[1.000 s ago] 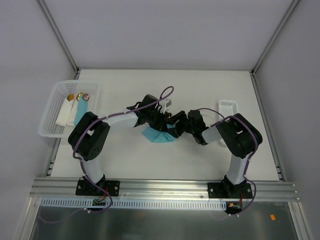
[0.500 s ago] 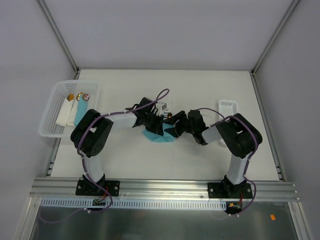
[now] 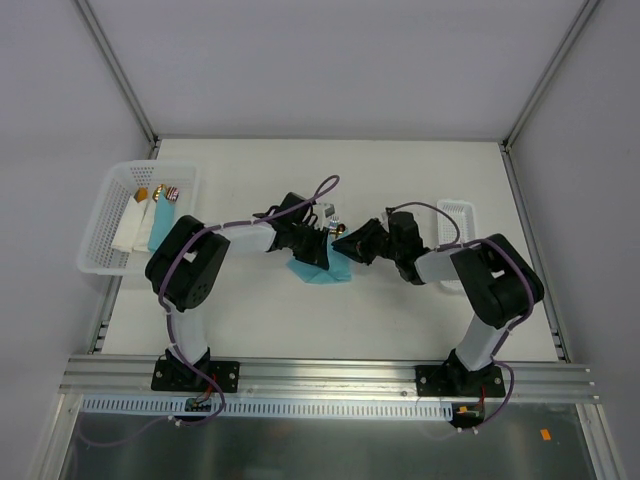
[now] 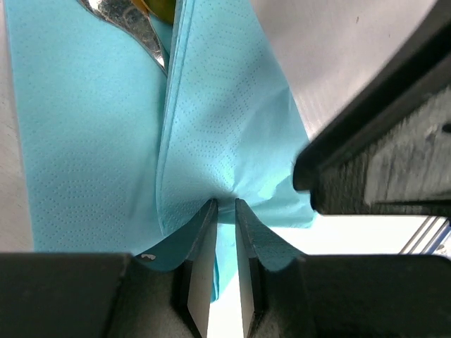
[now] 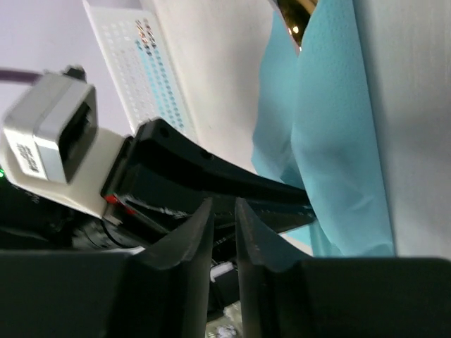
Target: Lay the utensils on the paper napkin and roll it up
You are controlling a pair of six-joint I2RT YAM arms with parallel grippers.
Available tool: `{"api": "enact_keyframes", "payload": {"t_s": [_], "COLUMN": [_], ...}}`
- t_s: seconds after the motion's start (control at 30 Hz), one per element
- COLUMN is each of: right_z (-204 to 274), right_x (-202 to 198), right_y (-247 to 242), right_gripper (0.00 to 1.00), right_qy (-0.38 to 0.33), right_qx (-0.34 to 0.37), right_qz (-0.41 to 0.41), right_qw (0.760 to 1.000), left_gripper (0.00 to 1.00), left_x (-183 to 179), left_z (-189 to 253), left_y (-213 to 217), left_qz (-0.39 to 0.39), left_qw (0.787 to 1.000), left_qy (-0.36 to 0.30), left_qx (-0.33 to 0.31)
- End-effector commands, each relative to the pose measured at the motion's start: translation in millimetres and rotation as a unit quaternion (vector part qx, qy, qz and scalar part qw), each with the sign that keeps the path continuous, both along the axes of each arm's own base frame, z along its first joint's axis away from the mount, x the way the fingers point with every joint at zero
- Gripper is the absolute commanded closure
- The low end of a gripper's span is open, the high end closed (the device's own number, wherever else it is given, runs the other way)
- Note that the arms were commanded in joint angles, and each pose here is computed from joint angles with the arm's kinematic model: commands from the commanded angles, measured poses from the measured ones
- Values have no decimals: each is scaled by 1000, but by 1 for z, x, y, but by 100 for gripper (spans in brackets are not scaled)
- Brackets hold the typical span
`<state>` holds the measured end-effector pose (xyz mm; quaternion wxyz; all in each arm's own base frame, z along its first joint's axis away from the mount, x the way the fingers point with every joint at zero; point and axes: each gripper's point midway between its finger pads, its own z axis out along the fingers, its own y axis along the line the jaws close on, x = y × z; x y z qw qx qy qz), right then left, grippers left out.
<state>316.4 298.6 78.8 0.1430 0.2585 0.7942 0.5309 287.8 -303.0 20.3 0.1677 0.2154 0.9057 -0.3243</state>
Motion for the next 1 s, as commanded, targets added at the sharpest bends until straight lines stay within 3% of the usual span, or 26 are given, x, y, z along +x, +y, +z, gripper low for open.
{"api": "enact_keyframes", "payload": {"t_s": [0.0, 0.27, 0.67, 0.87, 0.97], "right_z": [10, -5, -84, -91, -84], "right_x": [-15, -35, -62, -67, -67], "right_y": [1, -1, -22, -29, -27], "right_gripper": [81, 96, 100, 100, 93], "right_qy": [-35, -26, 66, 75, 65], "right_qx": [-33, -56, -76, -80, -73], "right_qz": [60, 114, 103, 97, 103], "right_qw": [997, 991, 990, 989, 990], "left_gripper": [82, 84, 86, 86, 86], "left_x": [-8, -9, -13, -14, -15], "left_z": [-24, -26, -26, -28, -30], "left_y": [12, 12, 15, 17, 19], "left_qz": [6, 3, -9, -20, -22], "left_qw": [999, 998, 998, 998, 998], "left_qy": [33, 42, 46, 43, 47], "left_qx": [37, 36, 35, 41, 44]}}
